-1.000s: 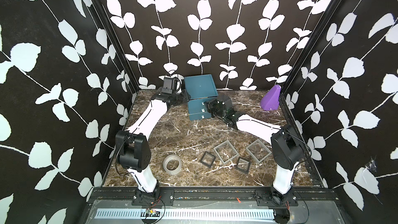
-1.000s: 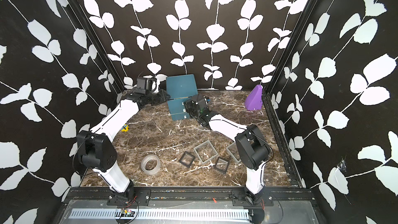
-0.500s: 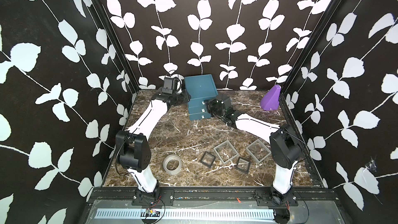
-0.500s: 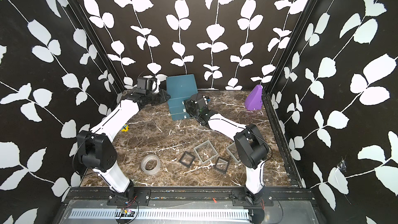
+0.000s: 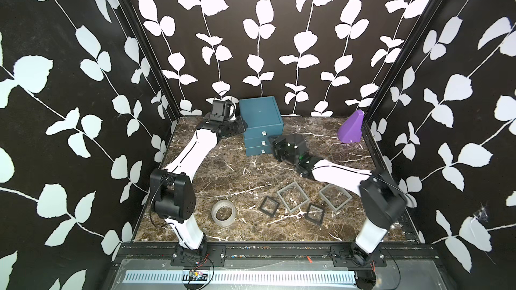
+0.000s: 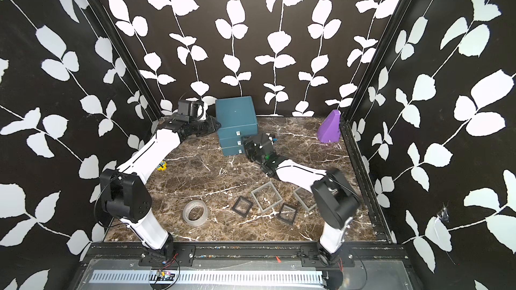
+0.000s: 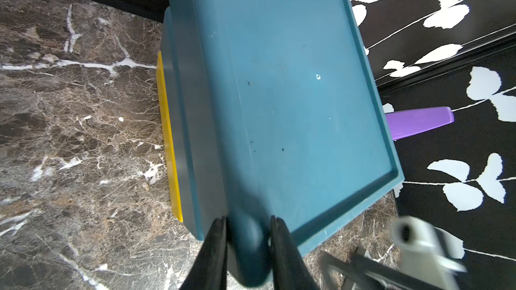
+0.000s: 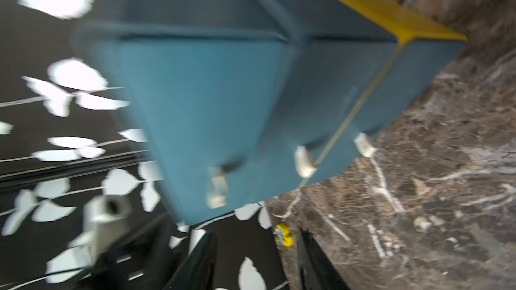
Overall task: Place the brooch boxes into the drawer by color
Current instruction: Open the drawer in the storage box.
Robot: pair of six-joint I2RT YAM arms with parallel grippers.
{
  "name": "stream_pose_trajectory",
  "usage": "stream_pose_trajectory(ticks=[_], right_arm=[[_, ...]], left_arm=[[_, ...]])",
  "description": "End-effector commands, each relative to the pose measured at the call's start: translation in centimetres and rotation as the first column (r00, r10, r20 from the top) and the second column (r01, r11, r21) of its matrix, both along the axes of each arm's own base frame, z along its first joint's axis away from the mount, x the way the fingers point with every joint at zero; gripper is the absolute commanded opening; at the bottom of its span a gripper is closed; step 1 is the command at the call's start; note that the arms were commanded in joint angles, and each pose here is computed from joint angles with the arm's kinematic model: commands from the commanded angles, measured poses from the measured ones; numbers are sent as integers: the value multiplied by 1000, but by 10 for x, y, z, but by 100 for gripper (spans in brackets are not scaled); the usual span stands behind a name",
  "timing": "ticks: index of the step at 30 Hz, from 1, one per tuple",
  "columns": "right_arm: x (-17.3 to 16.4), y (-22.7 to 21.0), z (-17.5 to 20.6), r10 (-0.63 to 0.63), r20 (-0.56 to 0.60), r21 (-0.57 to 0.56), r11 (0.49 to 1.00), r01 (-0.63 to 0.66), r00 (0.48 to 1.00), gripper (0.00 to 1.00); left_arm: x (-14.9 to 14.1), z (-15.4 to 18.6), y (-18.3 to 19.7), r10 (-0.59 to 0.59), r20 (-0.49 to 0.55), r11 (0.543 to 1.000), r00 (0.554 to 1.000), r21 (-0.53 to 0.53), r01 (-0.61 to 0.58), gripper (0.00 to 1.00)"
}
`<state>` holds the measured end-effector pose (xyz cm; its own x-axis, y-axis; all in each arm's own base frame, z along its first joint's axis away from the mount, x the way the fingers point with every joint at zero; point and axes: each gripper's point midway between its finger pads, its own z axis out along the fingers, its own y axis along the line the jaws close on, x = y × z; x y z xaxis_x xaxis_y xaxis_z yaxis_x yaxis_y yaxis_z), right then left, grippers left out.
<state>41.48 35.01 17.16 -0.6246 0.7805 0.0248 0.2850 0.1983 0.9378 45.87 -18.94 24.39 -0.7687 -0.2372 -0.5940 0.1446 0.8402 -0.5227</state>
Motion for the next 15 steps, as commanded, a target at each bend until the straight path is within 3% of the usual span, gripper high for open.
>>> stream_pose_trajectory(ticks=[1, 8, 15], right_arm=[[13, 19, 7, -10, 7, 152, 988, 9, 1000, 45], [28, 24, -19, -25, -5, 112, 993, 26, 1000, 46], [38, 27, -15, -26, 37, 133, 991, 20, 999, 46]], left_arm=[[-18, -3, -14, -74, -40, 997, 996, -4, 74, 24], [-18, 0, -16, -82, -32, 997, 996, -7, 82, 23], [-18, 0, -17, -88, -33, 996, 996, -7, 88, 23]])
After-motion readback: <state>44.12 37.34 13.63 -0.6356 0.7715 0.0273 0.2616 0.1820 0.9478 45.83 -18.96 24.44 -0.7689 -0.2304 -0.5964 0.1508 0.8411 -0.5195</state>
